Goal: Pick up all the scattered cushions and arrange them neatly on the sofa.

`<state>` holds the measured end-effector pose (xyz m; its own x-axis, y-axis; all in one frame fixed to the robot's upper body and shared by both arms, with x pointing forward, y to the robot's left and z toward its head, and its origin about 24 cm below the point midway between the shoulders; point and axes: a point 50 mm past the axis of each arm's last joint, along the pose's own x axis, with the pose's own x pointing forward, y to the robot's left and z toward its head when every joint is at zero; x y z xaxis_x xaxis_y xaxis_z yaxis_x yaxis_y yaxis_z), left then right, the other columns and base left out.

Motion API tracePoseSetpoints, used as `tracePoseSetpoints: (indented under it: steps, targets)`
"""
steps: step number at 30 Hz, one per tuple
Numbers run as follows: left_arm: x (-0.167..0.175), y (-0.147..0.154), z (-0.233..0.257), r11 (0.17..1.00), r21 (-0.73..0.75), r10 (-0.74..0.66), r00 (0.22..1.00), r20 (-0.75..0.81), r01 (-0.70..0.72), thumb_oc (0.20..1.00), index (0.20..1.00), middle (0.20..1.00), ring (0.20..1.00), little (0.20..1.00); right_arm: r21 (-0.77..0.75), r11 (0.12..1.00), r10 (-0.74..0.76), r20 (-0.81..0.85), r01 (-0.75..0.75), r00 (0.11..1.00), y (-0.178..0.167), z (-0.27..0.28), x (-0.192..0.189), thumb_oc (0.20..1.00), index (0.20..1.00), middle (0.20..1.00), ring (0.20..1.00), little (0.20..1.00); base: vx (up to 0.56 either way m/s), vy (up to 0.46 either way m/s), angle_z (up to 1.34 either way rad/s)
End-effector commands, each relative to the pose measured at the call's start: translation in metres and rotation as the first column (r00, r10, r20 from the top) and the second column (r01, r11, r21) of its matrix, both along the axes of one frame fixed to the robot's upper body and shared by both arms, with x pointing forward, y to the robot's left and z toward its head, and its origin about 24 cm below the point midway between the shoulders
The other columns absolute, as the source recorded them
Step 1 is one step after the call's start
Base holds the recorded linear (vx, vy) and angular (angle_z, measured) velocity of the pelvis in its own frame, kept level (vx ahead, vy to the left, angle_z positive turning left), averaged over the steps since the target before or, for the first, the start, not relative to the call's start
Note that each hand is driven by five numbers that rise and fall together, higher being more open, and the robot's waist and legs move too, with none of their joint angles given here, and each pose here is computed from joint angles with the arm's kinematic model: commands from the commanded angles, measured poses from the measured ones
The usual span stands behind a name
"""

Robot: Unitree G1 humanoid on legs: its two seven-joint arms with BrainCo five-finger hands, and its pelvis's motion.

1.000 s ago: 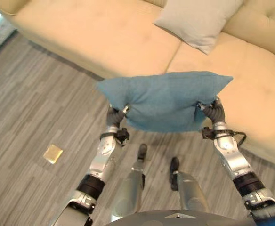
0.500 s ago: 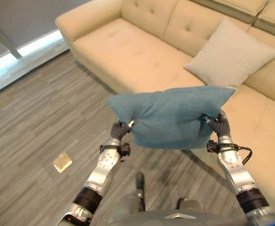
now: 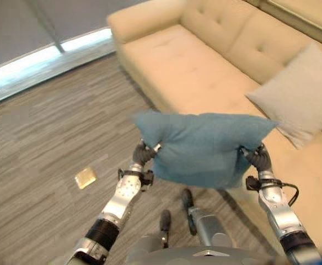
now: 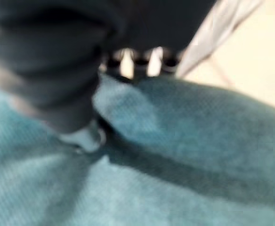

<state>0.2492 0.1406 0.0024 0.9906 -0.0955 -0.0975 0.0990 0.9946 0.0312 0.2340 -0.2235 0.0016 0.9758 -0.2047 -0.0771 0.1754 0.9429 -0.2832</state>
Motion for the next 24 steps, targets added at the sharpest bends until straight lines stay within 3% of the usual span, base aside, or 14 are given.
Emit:
tracePoseSetpoints:
  steps: [1, 11, 24]
  targets:
    - [0.008, -0.012, 0.04, 0.995, -0.041, -0.081, 0.974, 0.213, 0.092, 0.2, 0.2, 0.2, 0.2, 0.2, -0.01, 0.998, -0.064, 0.244, 0.068, 0.968, -0.027, 0.05, 0.013, 0.2, 0.2, 0.2, 0.2, 0.2, 0.14, -0.089, 1.06]
    - [0.006, -0.019, 0.036, 0.991, -0.046, -0.117, 0.977, 0.178, 0.127, 0.2, 0.2, 0.2, 0.2, 0.2, -0.009, 0.994, -0.1, 0.233, 0.105, 0.967, -0.033, 0.049, 0.008, 0.2, 0.2, 0.2, 0.2, 0.2, 0.19, -0.039, 0.28]
    - [0.009, -0.005, 0.045, 0.997, 0.012, -0.079, 0.972, 0.219, 0.078, 0.2, 0.2, 0.2, 0.2, 0.2, 0.009, 0.999, -0.04, 0.245, 0.039, 0.969, -0.01, 0.049, 0.02, 0.2, 0.2, 0.2, 0.2, 0.2, 0.29, 0.134, -0.4]
